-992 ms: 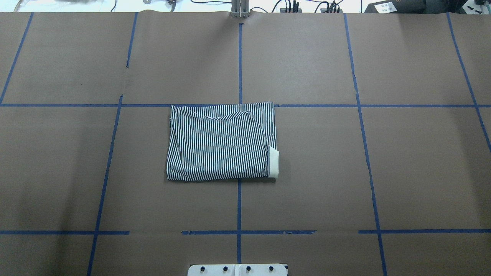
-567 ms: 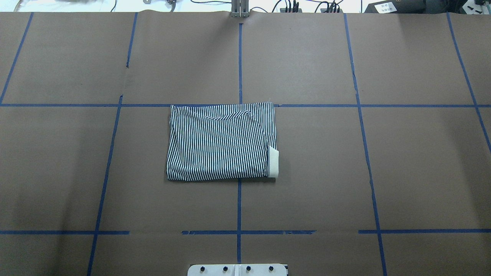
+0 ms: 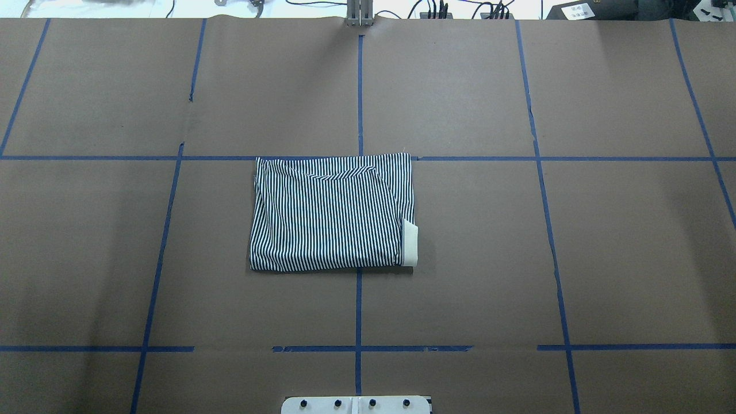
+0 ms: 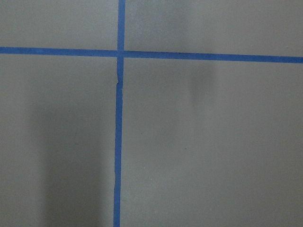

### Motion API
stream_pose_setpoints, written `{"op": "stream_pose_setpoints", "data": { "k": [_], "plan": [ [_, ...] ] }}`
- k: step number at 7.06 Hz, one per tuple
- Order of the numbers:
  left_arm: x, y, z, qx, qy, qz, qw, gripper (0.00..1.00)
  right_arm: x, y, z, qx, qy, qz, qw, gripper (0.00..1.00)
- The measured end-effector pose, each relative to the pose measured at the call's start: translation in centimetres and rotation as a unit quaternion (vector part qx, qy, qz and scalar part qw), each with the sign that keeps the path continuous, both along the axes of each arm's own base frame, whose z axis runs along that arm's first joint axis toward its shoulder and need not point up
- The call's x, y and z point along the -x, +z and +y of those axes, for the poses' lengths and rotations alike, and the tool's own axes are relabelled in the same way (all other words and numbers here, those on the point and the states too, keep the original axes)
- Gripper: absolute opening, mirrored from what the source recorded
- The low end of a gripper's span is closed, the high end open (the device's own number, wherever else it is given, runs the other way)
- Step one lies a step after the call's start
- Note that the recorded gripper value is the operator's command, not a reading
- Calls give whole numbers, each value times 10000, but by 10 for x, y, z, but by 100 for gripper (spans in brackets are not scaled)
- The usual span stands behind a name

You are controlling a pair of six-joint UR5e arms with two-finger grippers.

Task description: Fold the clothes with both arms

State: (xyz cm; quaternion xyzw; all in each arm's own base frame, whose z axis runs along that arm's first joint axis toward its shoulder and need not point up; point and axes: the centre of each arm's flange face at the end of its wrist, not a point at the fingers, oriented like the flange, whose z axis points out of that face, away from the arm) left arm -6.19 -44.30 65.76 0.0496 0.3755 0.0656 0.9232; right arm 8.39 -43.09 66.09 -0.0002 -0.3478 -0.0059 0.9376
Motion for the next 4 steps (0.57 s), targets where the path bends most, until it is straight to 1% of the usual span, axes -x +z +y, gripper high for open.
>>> {"op": "stream_pose_setpoints", "data": {
  "k": [4],
  "plan": [
    [0,-3,0,-31,0,-16,10000,100,1,0,0,-8,-16,-4,10000,100]
  ]
}}
